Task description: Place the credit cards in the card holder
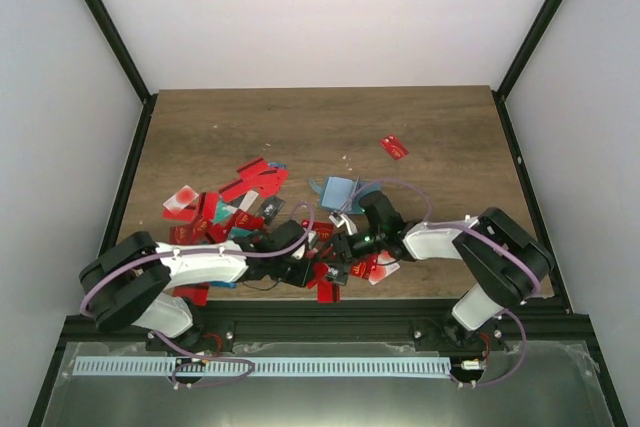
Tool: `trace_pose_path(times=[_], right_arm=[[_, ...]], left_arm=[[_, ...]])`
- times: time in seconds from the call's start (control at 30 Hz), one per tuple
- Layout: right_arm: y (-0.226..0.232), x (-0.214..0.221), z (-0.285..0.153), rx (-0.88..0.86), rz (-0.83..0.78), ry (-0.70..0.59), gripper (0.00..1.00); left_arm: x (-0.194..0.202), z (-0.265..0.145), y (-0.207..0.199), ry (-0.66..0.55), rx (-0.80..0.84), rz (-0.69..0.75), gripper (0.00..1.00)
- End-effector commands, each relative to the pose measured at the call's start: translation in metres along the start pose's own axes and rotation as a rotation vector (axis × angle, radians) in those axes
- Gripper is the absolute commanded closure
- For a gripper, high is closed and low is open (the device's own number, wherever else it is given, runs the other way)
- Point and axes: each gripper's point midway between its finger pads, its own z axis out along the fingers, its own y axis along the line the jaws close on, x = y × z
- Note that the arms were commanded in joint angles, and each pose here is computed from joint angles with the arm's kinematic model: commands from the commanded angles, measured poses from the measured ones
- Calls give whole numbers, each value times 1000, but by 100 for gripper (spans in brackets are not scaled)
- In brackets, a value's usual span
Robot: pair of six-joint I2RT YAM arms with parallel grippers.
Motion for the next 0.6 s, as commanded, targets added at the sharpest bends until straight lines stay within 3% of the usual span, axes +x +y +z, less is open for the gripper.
trace_pose_path(times=[0.0, 0.27, 0.33, 0.47, 0.57], right_arm=[[5, 32, 8, -69, 48, 113, 51], [-23, 31, 13, 35, 70, 82, 58], [-28, 29, 12, 69, 70, 67, 67], [-34, 23, 10, 126, 63, 33, 94], [-33, 19, 6, 152, 52, 16, 99]], left_arm=[[30, 18, 44, 54, -128, 6, 93], [33, 24, 49, 41, -120, 10, 95], [32, 23, 48, 35, -117, 12, 96], [28, 18, 44, 18, -106, 16, 96], [20, 9, 36, -12, -95, 19, 96]])
